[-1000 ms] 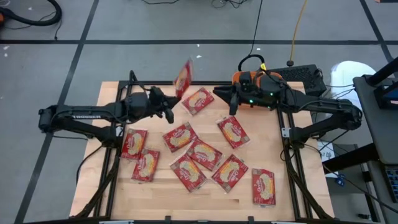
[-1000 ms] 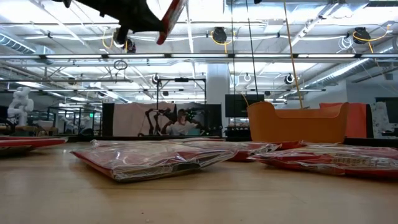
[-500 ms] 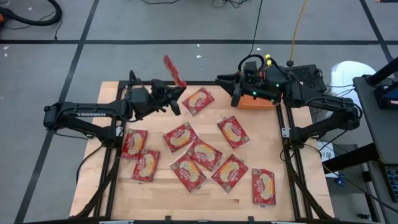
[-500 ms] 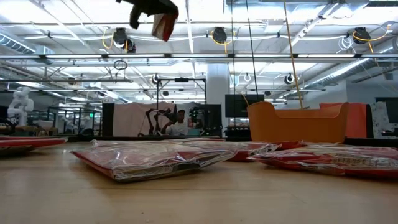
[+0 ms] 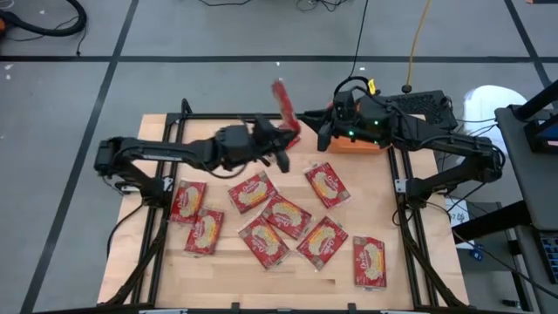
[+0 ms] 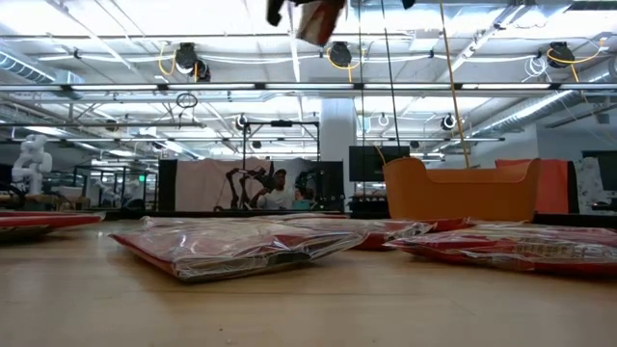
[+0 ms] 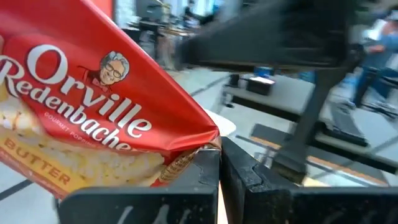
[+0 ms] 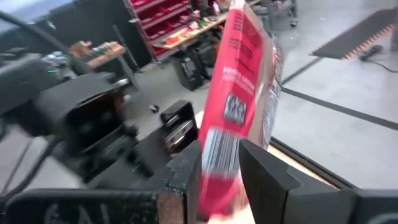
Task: Sort popcorn bags into baskets
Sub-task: Put the red popcorn bag into the orange bin
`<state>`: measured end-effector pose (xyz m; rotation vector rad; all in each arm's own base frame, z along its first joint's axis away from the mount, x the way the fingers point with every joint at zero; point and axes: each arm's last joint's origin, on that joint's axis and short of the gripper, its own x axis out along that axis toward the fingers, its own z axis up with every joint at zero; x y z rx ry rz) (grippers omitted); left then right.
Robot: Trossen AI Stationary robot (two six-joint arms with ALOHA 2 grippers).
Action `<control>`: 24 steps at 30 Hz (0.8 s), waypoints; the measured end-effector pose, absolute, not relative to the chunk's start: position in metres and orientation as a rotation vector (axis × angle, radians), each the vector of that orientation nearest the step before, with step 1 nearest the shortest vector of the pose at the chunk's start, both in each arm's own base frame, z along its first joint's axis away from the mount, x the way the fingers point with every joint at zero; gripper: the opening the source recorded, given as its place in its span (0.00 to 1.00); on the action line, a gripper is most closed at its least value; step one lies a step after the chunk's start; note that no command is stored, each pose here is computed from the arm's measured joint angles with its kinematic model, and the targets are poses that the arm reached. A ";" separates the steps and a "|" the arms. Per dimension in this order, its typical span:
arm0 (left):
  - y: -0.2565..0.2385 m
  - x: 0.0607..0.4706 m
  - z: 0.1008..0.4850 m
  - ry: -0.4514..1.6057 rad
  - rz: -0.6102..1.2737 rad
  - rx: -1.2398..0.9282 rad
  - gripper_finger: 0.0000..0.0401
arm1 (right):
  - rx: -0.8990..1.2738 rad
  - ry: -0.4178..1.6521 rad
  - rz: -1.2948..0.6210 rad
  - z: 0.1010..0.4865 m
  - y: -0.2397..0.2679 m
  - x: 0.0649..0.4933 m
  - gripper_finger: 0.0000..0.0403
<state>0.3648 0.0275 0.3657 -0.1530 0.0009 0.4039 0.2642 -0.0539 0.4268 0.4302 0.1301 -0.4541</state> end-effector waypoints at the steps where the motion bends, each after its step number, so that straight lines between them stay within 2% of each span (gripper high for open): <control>1: 0.027 0.372 0.365 0.005 0.380 -0.153 0.01 | 0.434 0.138 -0.462 0.426 -0.055 0.263 0.26; 8: 0.028 0.405 0.352 0.040 0.339 -0.153 0.00 | 0.456 0.200 -0.515 0.427 -0.054 0.243 0.26; 15: 0.030 0.414 0.342 0.074 0.335 -0.086 0.01 | 0.446 0.261 -0.553 0.420 -0.055 0.243 0.27; 24: 0.039 0.418 0.333 0.109 0.356 -0.067 0.01 | 0.435 0.300 -0.594 0.411 -0.066 0.251 0.51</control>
